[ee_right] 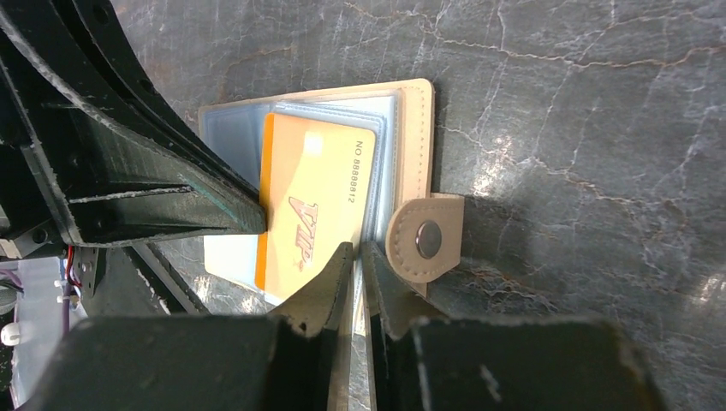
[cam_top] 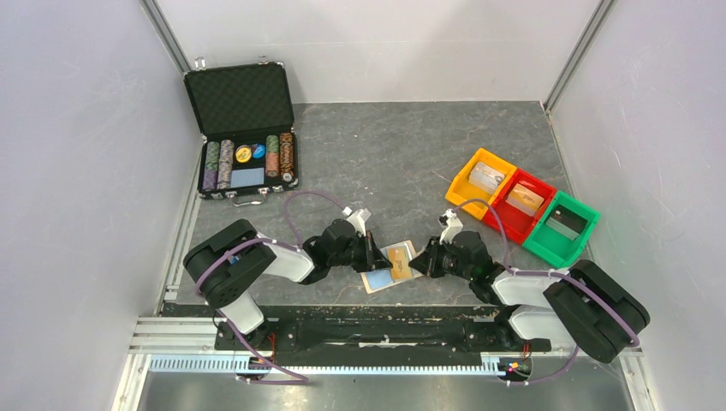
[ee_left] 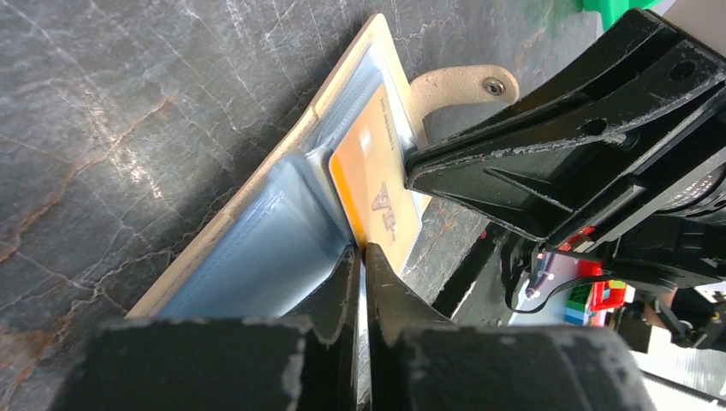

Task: Take the credit cards out of the card holder
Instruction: Remove the credit card from the card holder.

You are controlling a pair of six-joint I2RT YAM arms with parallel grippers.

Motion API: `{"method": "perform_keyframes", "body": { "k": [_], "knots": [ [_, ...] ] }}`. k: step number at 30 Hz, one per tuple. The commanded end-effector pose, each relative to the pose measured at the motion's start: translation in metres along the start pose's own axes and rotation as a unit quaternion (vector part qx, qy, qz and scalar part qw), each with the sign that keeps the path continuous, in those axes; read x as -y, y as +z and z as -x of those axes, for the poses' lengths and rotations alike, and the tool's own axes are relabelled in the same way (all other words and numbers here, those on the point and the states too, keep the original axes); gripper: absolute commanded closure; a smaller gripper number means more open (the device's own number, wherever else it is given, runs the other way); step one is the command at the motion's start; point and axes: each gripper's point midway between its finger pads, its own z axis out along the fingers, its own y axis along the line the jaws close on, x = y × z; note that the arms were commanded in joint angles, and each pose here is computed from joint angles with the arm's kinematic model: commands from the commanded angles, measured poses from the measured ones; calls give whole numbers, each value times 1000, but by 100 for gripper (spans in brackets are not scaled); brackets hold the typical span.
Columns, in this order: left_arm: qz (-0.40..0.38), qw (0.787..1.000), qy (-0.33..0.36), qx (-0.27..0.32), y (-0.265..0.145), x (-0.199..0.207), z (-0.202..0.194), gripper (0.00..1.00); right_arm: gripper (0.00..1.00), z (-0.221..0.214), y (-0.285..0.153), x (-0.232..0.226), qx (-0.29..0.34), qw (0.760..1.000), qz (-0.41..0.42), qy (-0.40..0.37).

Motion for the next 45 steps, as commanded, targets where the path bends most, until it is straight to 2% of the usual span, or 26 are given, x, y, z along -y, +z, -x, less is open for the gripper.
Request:
{"method": "perform_keyframes", "body": {
  "k": [1,18,32,39,41,45],
  "knots": [
    [-114,993,-7,3,-1,56,8,97,91,-27,-4,16,-45,999,-28,10],
    [-3,999,3,38,-22,14,14,98,94,-25,-8,31,-32,997,-63,28],
    [16,999,9,37,-29,3,11,98,94,-8,-4,24,-23,998,-64,12],
    [45,997,6,67,-42,-10,17,98,94,7,-2,19,-14,998,-65,-2],
    [50,996,6,76,-46,-12,19,98,93,13,-1,10,-18,998,-49,-19],
    [55,995,5,87,-51,-13,21,98,84,25,-3,-14,-14,999,1,-49]
  ]
}}
